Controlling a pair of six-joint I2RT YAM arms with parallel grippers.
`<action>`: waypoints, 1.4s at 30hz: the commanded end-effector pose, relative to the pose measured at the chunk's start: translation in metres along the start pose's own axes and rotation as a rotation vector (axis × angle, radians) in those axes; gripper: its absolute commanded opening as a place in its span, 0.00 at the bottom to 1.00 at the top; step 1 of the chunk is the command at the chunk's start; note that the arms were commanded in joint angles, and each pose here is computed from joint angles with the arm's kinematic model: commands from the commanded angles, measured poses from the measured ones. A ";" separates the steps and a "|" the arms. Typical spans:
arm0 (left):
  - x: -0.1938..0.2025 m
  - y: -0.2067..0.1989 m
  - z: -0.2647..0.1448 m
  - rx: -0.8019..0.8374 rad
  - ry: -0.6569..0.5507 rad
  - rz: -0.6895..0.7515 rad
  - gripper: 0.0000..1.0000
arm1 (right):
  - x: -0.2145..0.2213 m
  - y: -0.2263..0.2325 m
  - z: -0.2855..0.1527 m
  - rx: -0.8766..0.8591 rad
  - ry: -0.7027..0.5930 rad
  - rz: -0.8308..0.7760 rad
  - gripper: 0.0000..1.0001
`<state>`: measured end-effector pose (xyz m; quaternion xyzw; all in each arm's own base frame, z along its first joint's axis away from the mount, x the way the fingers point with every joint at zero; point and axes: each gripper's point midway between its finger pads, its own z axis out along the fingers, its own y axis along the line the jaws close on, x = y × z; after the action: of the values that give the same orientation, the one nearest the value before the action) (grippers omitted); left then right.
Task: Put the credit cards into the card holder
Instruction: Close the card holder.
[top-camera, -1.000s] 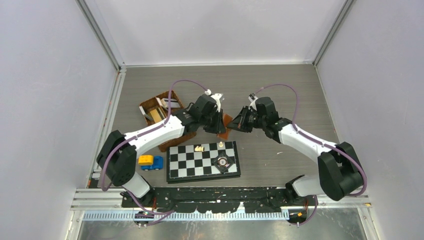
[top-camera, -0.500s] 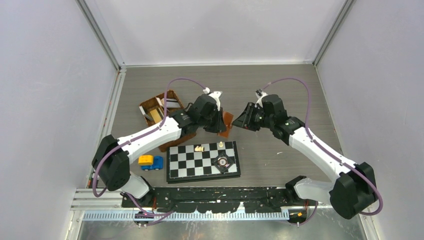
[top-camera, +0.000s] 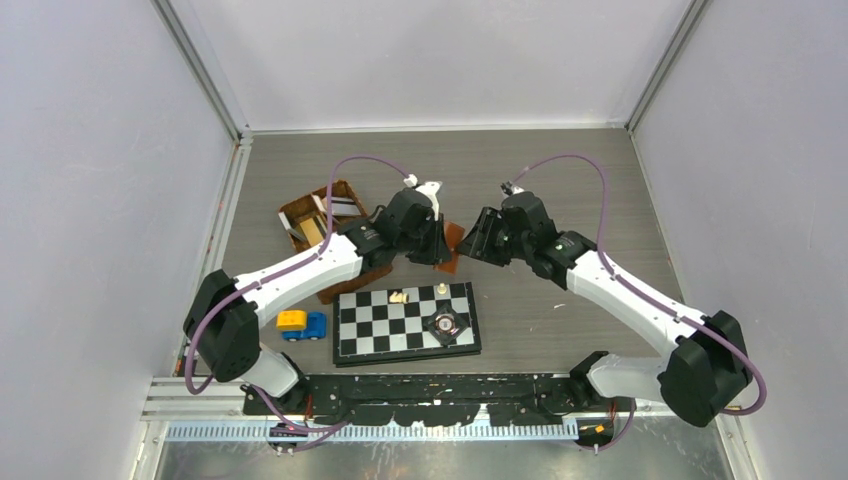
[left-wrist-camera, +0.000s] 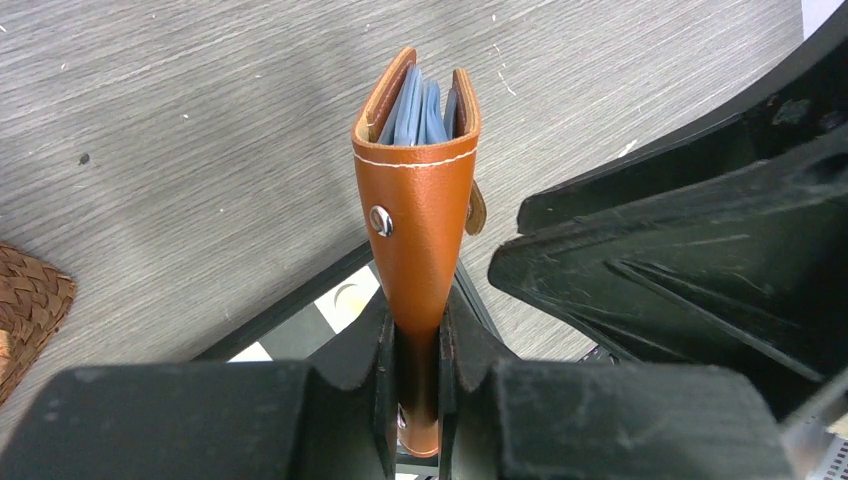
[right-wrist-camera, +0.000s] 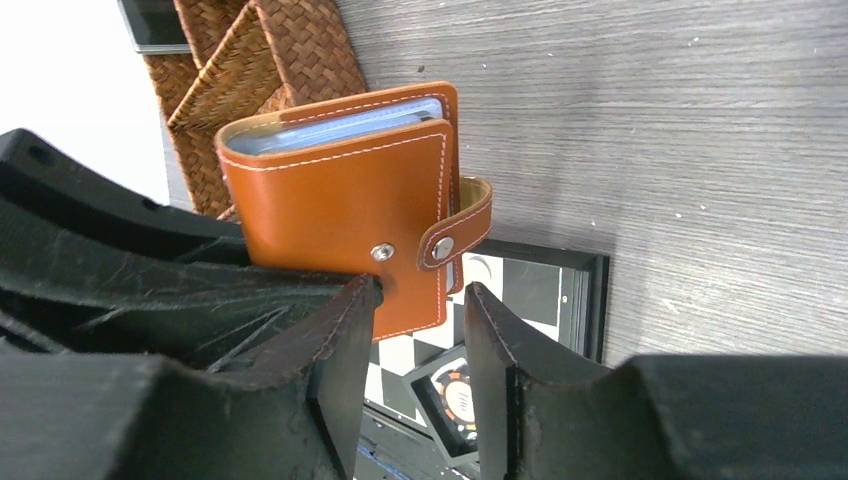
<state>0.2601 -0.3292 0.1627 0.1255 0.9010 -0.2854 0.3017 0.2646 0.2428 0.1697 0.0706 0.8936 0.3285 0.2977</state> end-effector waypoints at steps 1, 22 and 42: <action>-0.026 -0.018 -0.019 0.049 -0.086 0.005 0.00 | -0.019 0.011 0.005 0.021 -0.071 0.019 0.41; -0.024 -0.015 -0.018 0.036 -0.083 0.007 0.00 | -0.014 0.012 0.004 0.003 -0.063 -0.034 0.02; -0.020 -0.030 -0.031 0.127 -0.065 0.151 0.00 | 0.002 0.035 -0.033 -0.443 0.002 -0.284 0.00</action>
<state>0.2485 -0.3309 0.1766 0.1790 0.8844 -0.3021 0.3075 0.2478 0.2457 0.1789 -0.0653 0.8502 0.4169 0.3147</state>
